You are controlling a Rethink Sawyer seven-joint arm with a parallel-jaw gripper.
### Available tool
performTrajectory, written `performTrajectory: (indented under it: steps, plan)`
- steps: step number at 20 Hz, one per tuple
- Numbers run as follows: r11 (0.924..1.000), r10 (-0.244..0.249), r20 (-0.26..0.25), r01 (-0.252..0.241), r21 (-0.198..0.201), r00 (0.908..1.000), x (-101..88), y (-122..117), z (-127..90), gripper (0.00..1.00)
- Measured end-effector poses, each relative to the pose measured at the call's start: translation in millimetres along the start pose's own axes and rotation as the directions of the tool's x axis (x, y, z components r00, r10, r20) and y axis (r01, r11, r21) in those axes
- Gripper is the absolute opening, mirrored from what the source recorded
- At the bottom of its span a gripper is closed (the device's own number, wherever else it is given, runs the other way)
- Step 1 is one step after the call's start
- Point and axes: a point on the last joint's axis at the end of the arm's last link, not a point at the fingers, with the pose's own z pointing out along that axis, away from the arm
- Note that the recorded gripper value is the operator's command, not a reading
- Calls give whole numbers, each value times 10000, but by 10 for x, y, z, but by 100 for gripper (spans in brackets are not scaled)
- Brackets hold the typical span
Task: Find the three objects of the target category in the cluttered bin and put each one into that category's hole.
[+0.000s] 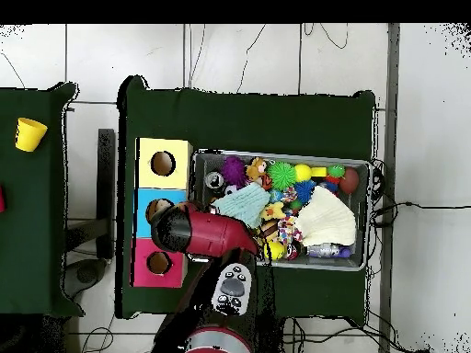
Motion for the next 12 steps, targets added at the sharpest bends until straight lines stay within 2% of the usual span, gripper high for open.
performTrajectory:
  steps: [6, 12]
  plan:
    - [9992, -220, 130, 215, 350, 9997, -5, 7, -11, 100]
    - [9979, -161, -225, 175, 621, 9996, 126, -124, 235, 100]
